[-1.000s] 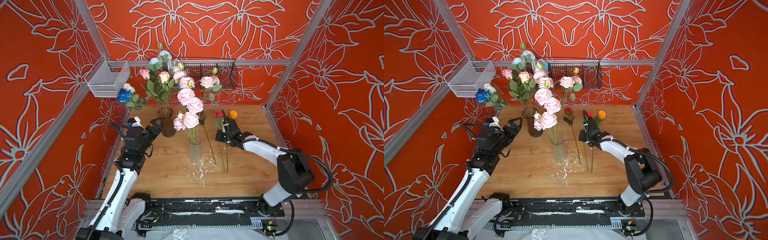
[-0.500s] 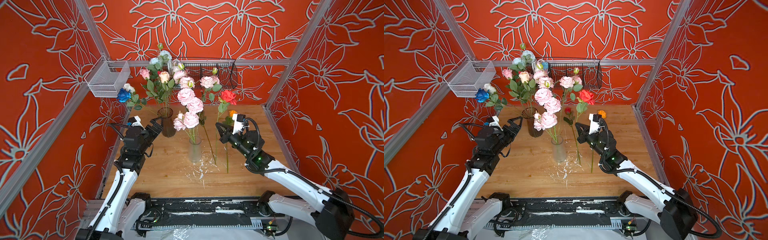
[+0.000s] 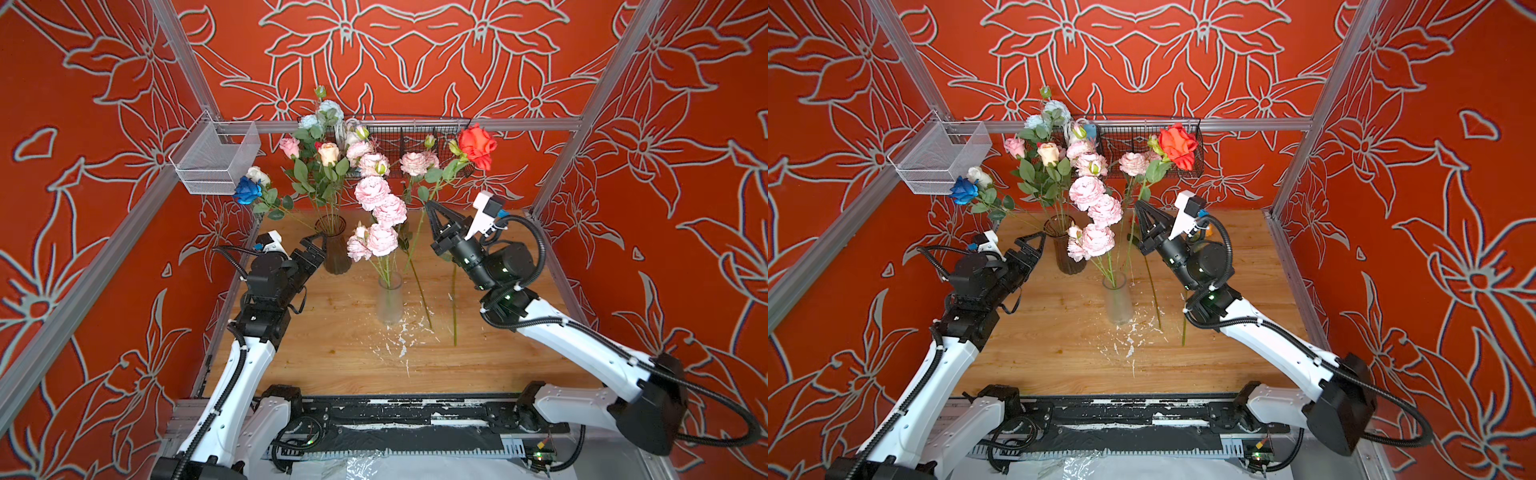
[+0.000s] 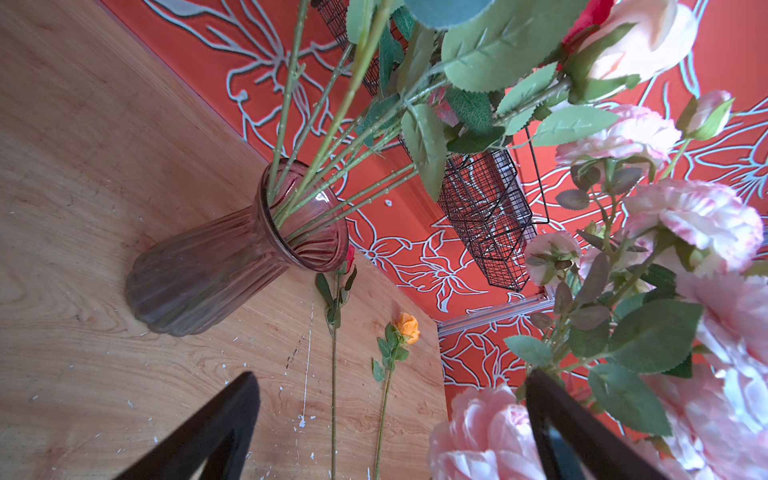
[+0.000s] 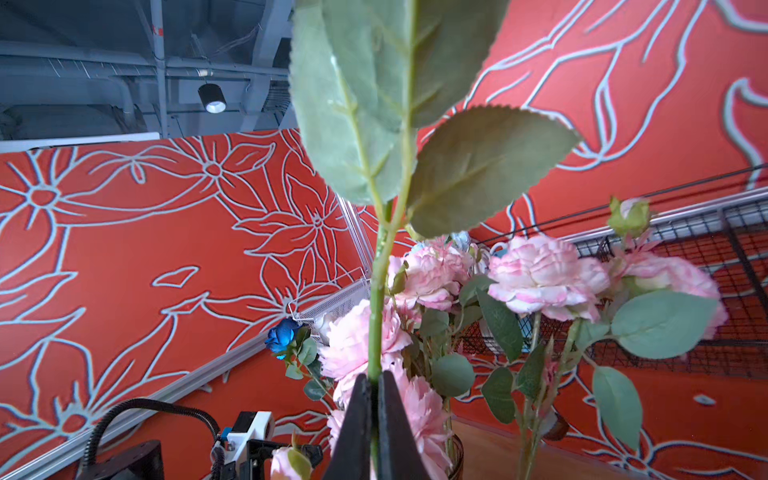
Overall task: Arrange the flowers into the vase
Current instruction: 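Lift the red rose with the right gripper and carry it over the clear vase, then lower the red rose stem into the clear vase, open and withdraw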
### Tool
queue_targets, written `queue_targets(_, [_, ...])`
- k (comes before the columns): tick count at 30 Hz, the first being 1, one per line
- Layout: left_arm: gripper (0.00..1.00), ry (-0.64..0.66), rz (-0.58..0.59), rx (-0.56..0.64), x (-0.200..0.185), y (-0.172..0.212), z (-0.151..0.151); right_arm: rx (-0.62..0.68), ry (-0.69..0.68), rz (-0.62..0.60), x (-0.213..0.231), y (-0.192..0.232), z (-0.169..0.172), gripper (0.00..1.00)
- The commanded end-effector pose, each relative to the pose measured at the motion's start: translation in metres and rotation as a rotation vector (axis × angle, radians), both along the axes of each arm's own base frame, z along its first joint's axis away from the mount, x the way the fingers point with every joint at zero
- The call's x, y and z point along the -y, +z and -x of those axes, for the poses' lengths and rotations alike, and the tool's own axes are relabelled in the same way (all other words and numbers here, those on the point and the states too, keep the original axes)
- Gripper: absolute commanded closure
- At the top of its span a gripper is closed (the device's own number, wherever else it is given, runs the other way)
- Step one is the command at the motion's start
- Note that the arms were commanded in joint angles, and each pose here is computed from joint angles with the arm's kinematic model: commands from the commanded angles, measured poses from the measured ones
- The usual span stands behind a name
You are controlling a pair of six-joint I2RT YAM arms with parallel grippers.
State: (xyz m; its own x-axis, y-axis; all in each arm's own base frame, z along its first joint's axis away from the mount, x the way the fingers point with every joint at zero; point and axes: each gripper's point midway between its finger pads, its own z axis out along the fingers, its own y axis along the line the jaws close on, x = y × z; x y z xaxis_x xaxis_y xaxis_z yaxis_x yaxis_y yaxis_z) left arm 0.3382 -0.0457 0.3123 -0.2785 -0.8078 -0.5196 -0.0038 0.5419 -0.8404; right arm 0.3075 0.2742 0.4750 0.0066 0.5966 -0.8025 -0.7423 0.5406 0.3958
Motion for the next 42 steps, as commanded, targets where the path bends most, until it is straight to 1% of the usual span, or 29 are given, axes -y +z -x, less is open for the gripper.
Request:
queue_targets(1, [0.0,-0.002,0.013,0.039,0.0,0.012,0.0,0.014,0.0,-0.022,-0.011,0.002,-0.008,1.0])
queue_targets(5, [0.0,-0.005,0.014,0.037,0.0,0.011,0.0,-0.046,0.01,0.017,-0.025,-0.032,-0.018,1.0])
queue_targets(10, [0.0,-0.004,0.013,0.039,0.0,0.011,0.0,-0.158,0.038,0.081,-0.039,-0.086,-0.019,1.0])
queue_targets(15, [0.0,-0.004,0.016,0.043,0.0,0.012,0.001,-0.306,0.044,0.214,-0.05,-0.139,-0.013,1.0])
queue_targets(17, [0.0,-0.006,0.015,0.045,0.0,0.013,0.001,-0.362,0.029,0.25,-0.047,-0.156,-0.012,0.84])
queue_targets(18, [0.01,-0.003,0.014,0.044,0.0,0.013,0.001,-0.393,0.025,0.268,-0.045,-0.163,-0.01,0.78])
queue_targets(20, [0.0,0.002,0.009,0.048,-0.001,0.014,0.001,-0.433,0.019,0.311,-0.041,-0.173,-0.005,0.68])
queue_targets(21, [0.0,0.005,0.007,0.047,-0.002,0.013,0.002,-0.459,0.008,0.336,-0.037,-0.178,-0.003,0.64])
queue_targets(23, [0.0,0.012,0.002,0.043,-0.003,0.012,0.001,-0.492,-0.019,0.376,-0.027,-0.181,0.001,0.61])
queue_targets(26, [0.0,0.011,0.001,0.037,-0.003,0.01,0.0,-0.511,-0.056,0.398,-0.009,-0.181,0.009,0.57])
queue_targets(30, [0.0,0.013,-0.004,0.031,-0.003,0.008,-0.001,-0.487,-0.044,0.397,0.005,-0.167,0.026,0.5])
queue_targets(35, [0.01,0.014,-0.008,0.038,-0.004,0.01,0.0,-0.479,-0.061,0.41,0.023,-0.155,0.039,0.46])
queue_targets(40, [0.0,0.031,-0.014,0.05,-0.007,0.014,0.004,-0.495,-0.163,0.432,0.059,-0.158,0.05,0.45])
queue_targets(42, [0.0,0.037,-0.019,0.058,-0.008,0.017,0.005,-0.512,-0.233,0.45,0.079,-0.167,0.052,0.44])
